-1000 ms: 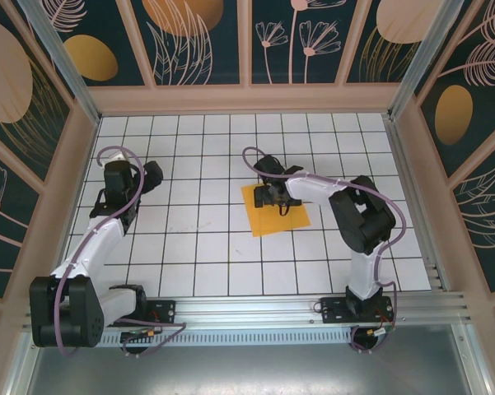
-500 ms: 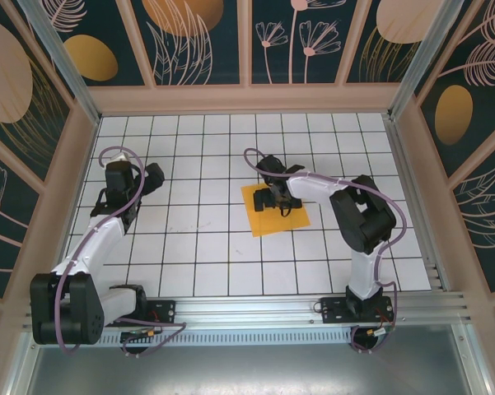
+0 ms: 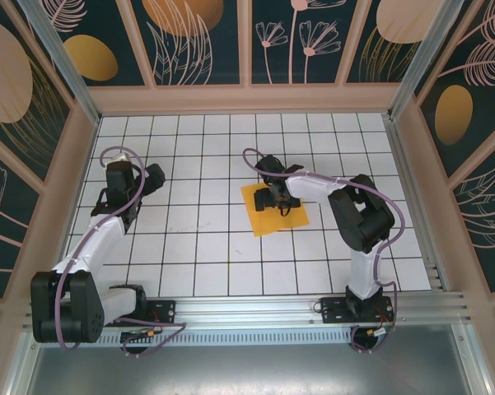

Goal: Fold a paper plane with a square sheet of paper (pick it up from the middle)
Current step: Fold the square sheet of paper in half at the center of the table.

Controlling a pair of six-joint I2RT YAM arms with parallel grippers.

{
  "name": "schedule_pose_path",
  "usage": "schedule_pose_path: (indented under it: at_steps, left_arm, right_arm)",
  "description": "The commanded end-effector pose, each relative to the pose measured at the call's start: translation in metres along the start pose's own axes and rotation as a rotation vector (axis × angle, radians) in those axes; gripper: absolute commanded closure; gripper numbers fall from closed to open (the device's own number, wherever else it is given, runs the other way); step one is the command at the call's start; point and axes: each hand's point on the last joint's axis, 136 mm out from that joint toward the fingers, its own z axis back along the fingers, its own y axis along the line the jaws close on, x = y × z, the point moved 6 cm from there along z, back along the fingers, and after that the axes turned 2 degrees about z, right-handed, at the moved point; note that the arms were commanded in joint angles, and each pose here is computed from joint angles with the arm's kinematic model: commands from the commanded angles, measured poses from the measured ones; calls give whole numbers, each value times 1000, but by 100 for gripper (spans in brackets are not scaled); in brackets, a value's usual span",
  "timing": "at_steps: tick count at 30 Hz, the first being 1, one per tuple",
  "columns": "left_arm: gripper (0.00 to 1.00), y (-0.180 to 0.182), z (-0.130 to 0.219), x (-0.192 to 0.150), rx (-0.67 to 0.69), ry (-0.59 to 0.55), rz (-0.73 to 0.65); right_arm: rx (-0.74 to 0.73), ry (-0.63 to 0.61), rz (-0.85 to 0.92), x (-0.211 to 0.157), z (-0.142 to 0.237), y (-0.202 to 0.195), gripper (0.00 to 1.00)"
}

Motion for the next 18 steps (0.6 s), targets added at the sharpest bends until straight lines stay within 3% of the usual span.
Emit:
schedule_pose_path:
  at_steps: [1, 7, 10, 14, 18]
  left_arm:
    - [2, -3, 0, 6, -5, -2, -6]
    - [2, -3, -2, 5, -10, 9, -7]
    - [1, -4, -3, 4, -20, 18, -5]
    - [2, -10, -6, -2, -67, 64, 13]
    - [7, -12, -12, -14, -102, 141, 85]
  right_arm:
    - [-86, 216, 25, -54, -47, -19, 11]
    - [-69, 191, 21, -48, -40, -16, 17]
    - [-7, 148, 7, -35, -26, -7, 26]
    - [186, 76, -23, -16, 4, 17, 45]
    - [462, -2, -64, -1, 40, 46, 55]
